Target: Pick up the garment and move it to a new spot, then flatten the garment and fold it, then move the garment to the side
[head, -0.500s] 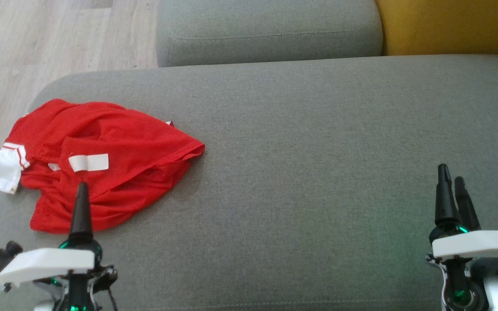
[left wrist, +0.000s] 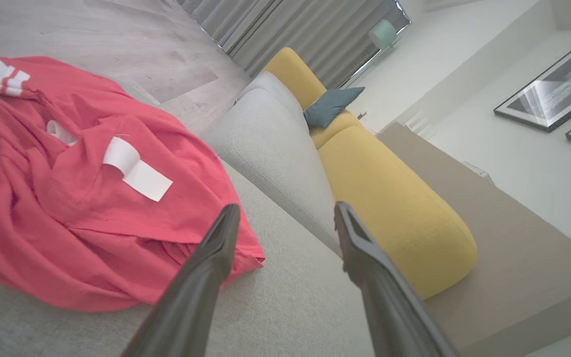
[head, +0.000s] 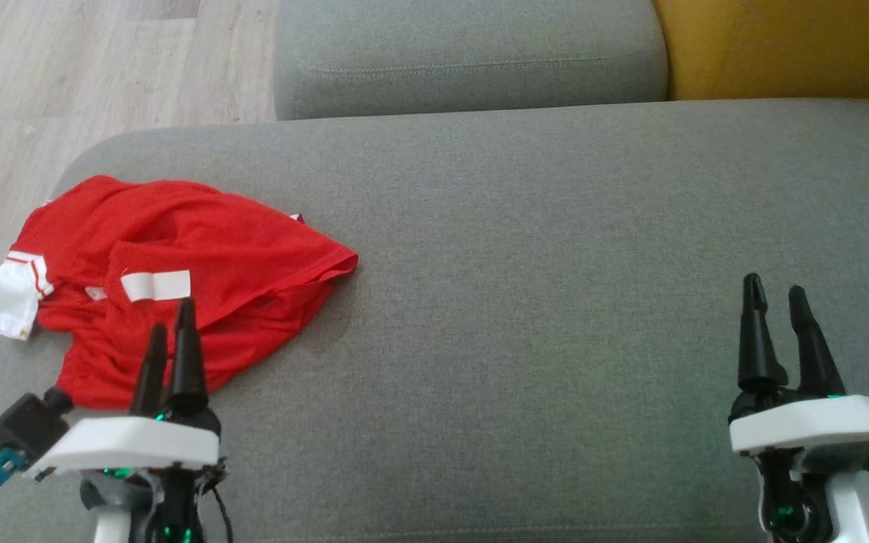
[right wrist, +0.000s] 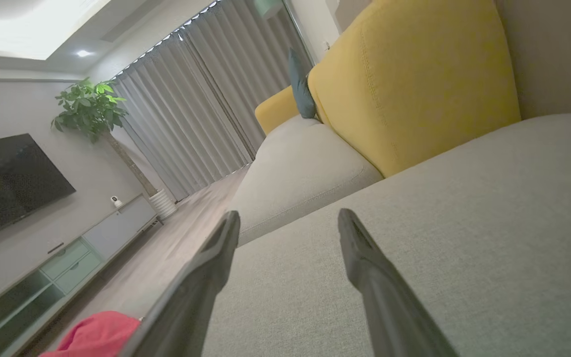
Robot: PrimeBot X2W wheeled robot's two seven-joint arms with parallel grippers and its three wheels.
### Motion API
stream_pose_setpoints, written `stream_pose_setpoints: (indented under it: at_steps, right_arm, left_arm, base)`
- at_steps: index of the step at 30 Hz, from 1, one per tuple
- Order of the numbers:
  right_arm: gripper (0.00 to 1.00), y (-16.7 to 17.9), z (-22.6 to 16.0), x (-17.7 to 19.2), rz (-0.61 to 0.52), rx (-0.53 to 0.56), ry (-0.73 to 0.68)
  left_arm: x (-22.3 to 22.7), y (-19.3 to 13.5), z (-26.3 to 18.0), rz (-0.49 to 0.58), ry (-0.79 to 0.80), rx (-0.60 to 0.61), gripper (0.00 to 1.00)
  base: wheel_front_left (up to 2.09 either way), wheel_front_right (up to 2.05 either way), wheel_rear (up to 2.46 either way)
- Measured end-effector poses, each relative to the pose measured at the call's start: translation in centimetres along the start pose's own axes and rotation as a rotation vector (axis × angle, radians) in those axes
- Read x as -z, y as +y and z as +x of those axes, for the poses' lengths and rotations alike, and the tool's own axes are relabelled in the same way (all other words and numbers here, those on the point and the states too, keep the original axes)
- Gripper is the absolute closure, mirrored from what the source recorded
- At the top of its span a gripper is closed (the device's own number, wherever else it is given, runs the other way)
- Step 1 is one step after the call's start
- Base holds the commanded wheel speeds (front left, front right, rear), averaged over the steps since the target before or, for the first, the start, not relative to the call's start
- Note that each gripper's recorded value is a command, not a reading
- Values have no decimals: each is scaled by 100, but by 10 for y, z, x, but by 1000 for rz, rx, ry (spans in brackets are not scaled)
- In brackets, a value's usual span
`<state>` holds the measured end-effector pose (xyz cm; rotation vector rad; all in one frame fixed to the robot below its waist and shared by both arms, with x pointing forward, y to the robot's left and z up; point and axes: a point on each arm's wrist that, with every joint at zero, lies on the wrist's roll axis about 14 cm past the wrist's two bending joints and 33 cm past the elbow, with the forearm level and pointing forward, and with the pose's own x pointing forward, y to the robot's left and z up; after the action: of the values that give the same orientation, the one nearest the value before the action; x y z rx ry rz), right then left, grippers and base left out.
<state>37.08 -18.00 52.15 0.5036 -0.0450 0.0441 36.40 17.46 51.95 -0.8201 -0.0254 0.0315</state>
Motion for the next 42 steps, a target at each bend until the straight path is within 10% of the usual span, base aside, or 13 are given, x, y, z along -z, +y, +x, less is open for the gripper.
stream_pose_setpoints:
  at_steps: [31,42]
  right_arm:
    - [0,9,-8,22,-399,-67,43]
    - [0,17,-9,19,-403,-93,12]
  left_arm:
    - [43,-31,-15,676,57,160,0]
    - [37,-41,-15,686,-7,151,0]
  base:
    - [0,0,0]
    - [0,0,0]
